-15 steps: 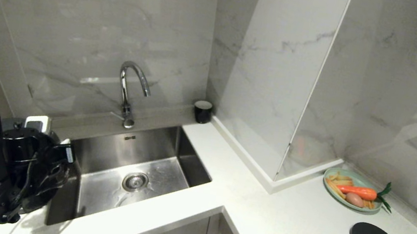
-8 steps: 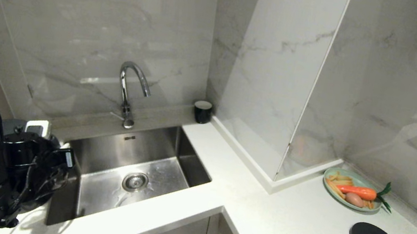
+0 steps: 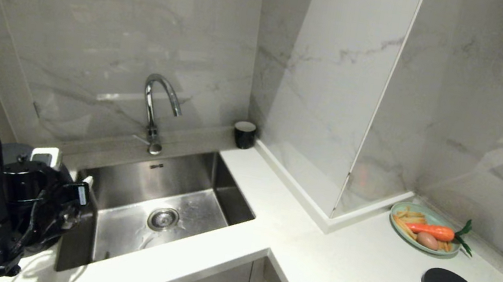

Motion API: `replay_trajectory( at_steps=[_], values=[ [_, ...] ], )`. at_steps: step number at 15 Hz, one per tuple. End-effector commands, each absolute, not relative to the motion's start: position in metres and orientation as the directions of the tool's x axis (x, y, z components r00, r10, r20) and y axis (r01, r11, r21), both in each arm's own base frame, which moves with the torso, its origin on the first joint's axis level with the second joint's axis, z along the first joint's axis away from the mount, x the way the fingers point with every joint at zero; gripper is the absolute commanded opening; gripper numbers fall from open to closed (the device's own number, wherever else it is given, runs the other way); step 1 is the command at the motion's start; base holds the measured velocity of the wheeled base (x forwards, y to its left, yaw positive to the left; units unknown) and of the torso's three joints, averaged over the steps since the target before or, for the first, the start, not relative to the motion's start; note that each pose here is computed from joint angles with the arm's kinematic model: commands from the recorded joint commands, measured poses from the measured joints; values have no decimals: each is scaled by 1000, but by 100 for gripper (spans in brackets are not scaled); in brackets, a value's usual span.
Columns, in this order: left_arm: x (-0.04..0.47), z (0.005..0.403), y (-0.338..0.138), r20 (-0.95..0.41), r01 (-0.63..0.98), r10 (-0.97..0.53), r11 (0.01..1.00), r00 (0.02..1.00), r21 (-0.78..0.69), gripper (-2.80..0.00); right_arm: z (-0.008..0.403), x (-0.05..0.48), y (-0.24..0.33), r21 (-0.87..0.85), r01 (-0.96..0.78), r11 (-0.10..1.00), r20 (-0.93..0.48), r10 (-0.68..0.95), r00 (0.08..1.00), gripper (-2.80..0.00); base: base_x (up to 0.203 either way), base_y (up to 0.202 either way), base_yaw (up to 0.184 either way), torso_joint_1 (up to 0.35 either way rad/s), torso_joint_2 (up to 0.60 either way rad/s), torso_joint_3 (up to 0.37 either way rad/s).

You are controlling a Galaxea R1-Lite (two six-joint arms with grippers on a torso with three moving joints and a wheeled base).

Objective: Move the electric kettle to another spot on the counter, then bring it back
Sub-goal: Place it by the sink

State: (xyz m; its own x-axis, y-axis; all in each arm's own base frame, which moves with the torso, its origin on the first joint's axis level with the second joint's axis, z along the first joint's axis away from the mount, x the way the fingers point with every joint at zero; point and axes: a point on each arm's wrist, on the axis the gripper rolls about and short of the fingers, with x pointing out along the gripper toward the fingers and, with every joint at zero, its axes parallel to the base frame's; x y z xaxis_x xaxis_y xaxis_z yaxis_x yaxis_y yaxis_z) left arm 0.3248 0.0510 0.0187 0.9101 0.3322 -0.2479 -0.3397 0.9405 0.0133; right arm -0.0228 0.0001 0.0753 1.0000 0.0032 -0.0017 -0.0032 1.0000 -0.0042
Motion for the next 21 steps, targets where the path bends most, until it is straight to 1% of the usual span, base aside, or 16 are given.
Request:
replay_trajectory(
  at_steps=[1, 8, 15, 21],
  values=[
    [322, 24, 49, -233, -336, 328, 942, 915, 9, 0, 75, -23, 0, -5, -3, 1000, -2, 3, 1000, -280, 0, 0, 0, 0, 0, 0],
    [319, 27, 43, -231, -329, 322, 944, 918, 9, 0, 75, -23, 0, -5, -3, 1000, -2, 3, 1000, -280, 0, 0, 0, 0, 0, 0],
    [297, 18, 43, -317, -340, 326, 940, 891, 11, 0, 75, -23, 0, -5, -3, 1000, -2, 3, 1000, -280, 0, 0, 0, 0, 0, 0],
    [284, 27, 41, -313, -340, 325, 940, 892, 4, 0, 75, -23, 0, -5, -3, 1000, -2, 3, 1000, -280, 0, 0, 0, 0, 0, 0]
  ],
)
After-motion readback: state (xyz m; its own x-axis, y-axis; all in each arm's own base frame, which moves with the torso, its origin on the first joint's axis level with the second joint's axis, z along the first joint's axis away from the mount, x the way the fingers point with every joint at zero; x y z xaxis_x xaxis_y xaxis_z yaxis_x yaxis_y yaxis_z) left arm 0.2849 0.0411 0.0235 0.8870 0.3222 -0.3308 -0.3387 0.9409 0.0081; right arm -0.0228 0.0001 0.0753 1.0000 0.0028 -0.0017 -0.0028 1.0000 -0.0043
